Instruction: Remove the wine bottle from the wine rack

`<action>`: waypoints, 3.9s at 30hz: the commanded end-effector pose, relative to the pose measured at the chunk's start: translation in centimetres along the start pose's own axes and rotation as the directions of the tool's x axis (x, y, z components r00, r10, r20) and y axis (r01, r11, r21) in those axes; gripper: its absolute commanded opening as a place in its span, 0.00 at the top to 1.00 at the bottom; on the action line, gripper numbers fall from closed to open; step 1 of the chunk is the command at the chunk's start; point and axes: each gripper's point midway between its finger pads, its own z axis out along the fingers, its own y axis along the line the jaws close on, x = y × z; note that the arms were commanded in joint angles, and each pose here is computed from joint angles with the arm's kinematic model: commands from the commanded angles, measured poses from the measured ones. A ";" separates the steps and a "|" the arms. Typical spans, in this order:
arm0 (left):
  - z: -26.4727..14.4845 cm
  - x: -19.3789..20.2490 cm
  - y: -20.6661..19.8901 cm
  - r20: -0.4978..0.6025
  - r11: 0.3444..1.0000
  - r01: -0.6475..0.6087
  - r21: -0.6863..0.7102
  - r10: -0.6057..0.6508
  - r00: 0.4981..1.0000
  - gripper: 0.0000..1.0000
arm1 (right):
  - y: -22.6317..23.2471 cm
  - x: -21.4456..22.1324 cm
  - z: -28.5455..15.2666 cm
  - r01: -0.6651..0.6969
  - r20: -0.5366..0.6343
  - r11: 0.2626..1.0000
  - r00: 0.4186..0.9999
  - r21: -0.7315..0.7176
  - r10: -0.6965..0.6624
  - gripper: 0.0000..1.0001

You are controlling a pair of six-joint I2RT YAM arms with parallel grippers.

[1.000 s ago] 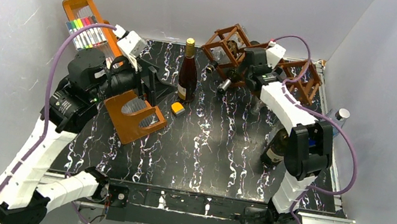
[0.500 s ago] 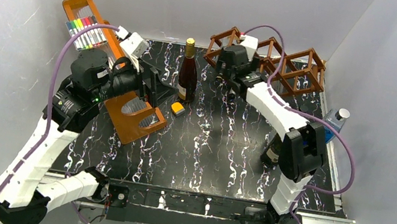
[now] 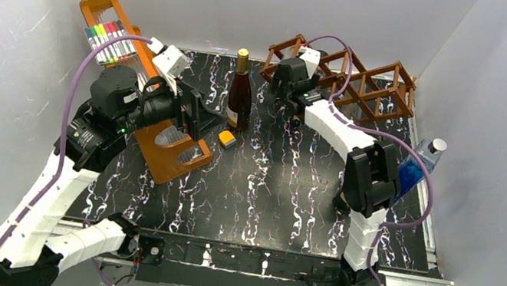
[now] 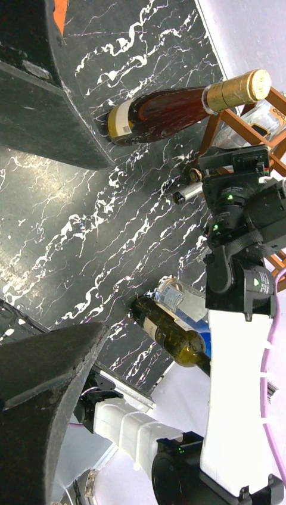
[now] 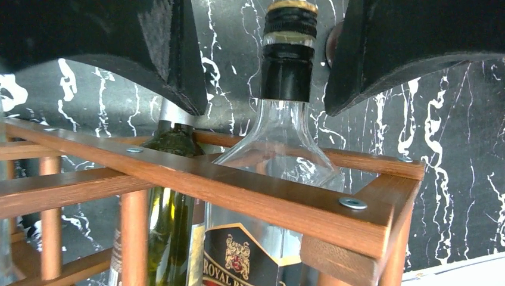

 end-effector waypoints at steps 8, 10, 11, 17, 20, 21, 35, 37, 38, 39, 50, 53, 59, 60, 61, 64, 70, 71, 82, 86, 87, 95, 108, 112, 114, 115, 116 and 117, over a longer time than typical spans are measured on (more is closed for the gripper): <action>-0.9 -0.3 -0.6 0.008 1.000 -0.004 0.011 0.004 1.000 0.02 | 2.7 -3.1 1.7 -0.167 0.099 0.985 0.980 -0.037 0.170 0.37; -0.9 -0.2 -0.5 0.006 1.000 -0.004 0.010 0.004 1.000 0.02 | 2.5 -3.0 2.0 -0.185 0.104 0.983 0.977 -0.023 0.186 0.37; -0.9 -0.1 -0.5 0.004 1.000 -0.003 0.009 0.003 1.000 0.02 | 2.5 -3.0 2.0 -0.191 0.105 0.981 0.976 -0.019 0.192 0.38; -1.0 0.1 -0.5 -0.003 1.000 0.000 0.008 0.000 1.000 0.02 | 2.4 -2.7 2.5 -0.226 0.102 0.974 0.969 -0.005 0.225 0.49; -1.1 0.1 -0.6 -0.002 1.000 -0.001 0.008 0.001 1.000 0.02 | 2.6 -2.9 2.3 -0.237 0.104 0.971 0.966 -0.017 0.237 0.61; -1.1 0.1 -0.6 -0.003 1.000 0.000 0.007 0.000 1.000 0.02 | 2.7 -3.0 2.2 -0.239 0.103 0.971 0.965 -0.022 0.240 0.65; -0.9 0.4 -0.5 -0.013 1.000 0.010 0.009 -0.010 1.000 0.02 | 3.8 -2.9 -1.4 -0.273 0.133 0.962 0.953 -0.027 0.274 0.88; -0.9 0.4 -0.5 -0.012 1.000 0.009 0.009 -0.009 1.000 0.02 | 3.7 -2.9 -1.7 -0.276 0.136 0.961 0.951 -0.030 0.277 0.91; -0.9 0.5 -0.5 -0.014 1.000 0.009 0.009 -0.009 1.000 0.02 | 3.7 -3.0 -1.9 -0.274 0.138 0.961 0.951 -0.033 0.276 0.92; -0.9 0.5 -0.5 -0.015 1.000 0.010 0.010 -0.009 1.000 0.02 | 3.6 -3.1 -2.1 -0.275 0.140 0.961 0.951 -0.033 0.277 0.92; -0.4 1.2 -0.3 -0.033 1.000 0.022 0.013 -0.021 0.999 0.02 | 3.3 -2.9 -4.3 -0.156 0.178 0.972 0.966 -0.177 0.188 1.00; -0.4 1.5 -0.2 -0.037 1.000 0.022 0.012 -0.022 0.999 0.02 | 2.9 -2.0 -4.8 -0.108 0.203 0.969 0.967 -0.224 0.154 1.00; -0.3 1.9 -0.1 -0.047 1.000 0.026 0.010 -0.025 0.999 0.02 | 2.6 -0.9 -6.1 -0.030 0.232 0.945 0.967 -0.325 0.110 1.00; -0.3 1.9 -0.1 -0.048 1.000 0.025 0.010 -0.025 0.999 0.02 | 2.4 -0.5 -6.4 -0.022 0.232 0.943 0.967 -0.332 0.104 1.00; -0.3 2.0 0.0 -0.050 1.000 0.026 0.009 -0.026 0.998 0.02 | 2.3 -0.5 -6.7 -0.018 0.240 0.940 0.965 -0.340 0.105 1.00; -0.2 2.1 0.0 -0.051 1.000 0.027 0.010 -0.027 0.998 0.02 | 1.9 -0.2 -7.4 -0.021 0.246 0.935 0.962 -0.355 0.115 1.00; 0.4 2.4 0.1 -0.055 0.999 0.040 0.020 -0.039 0.998 0.02 | 1.5 0.4 -9.2 -0.004 0.289 0.916 0.948 -0.400 0.130 1.00; 0.4 2.4 0.0 -0.054 0.999 0.041 0.023 -0.040 0.998 0.02 | 1.2 0.5 -9.3 0.004 0.292 0.918 0.949 -0.396 0.121 1.00; 1.1 3.0 0.4 -0.066 0.999 0.038 0.028 -0.036 0.997 0.02 | -1.2 2.5 -12.4 0.083 0.298 0.909 0.953 -0.408 0.047 1.00; 1.3 3.0 0.4 -0.066 0.999 0.029 0.030 -0.027 0.997 0.02 | -1.9 2.8 -13.7 0.091 0.286 0.905 0.958 -0.416 0.035 1.00; 1.4 2.9 0.4 -0.065 0.999 0.026 0.031 -0.024 0.998 0.02 | -2.0 2.9 -14.1 0.090 0.282 0.904 0.959 -0.417 0.035 1.00; 1.9 3.0 0.4 -0.074 0.998 0.024 0.052 -0.020 0.997 0.02 | -2.8 3.1 -16.6 0.072 0.197 0.900 0.980 -0.429 0.015 1.00; 2.9 3.3 0.4 -0.091 0.996 0.048 0.070 -0.042 0.995 0.03 | -3.6 3.9 -20.7 0.059 -0.004 0.897 0.998 -0.437 -0.067 1.00; 3.3 3.2 0.4 -0.092 0.995 0.054 0.080 -0.047 0.995 0.04 | -4.1 3.8 -22.4 0.050 -0.060 0.900 0.995 -0.433 -0.084 1.00; 3.4 3.2 0.4 -0.091 0.995 0.054 0.084 -0.047 0.995 0.04 | -4.3 3.8 -23.0 0.052 -0.091 0.903 0.991 -0.426 -0.100 1.00; 3.5 3.2 0.3 -0.091 0.995 0.055 0.087 -0.047 0.995 0.04 | -4.3 3.9 -23.3 0.052 -0.108 0.904 0.988 -0.425 -0.108 1.00; 3.6 3.2 0.4 -0.093 0.995 0.056 0.087 -0.048 0.995 0.03 | -4.4 4.0 -23.5 0.050 -0.126 0.905 0.986 -0.423 -0.113 1.00; 3.7 3.2 0.3 -0.094 0.994 0.057 0.090 -0.048 0.994 0.04 | -4.4 4.0 -23.8 0.048 -0.140 0.903 0.983 -0.427 -0.119 1.00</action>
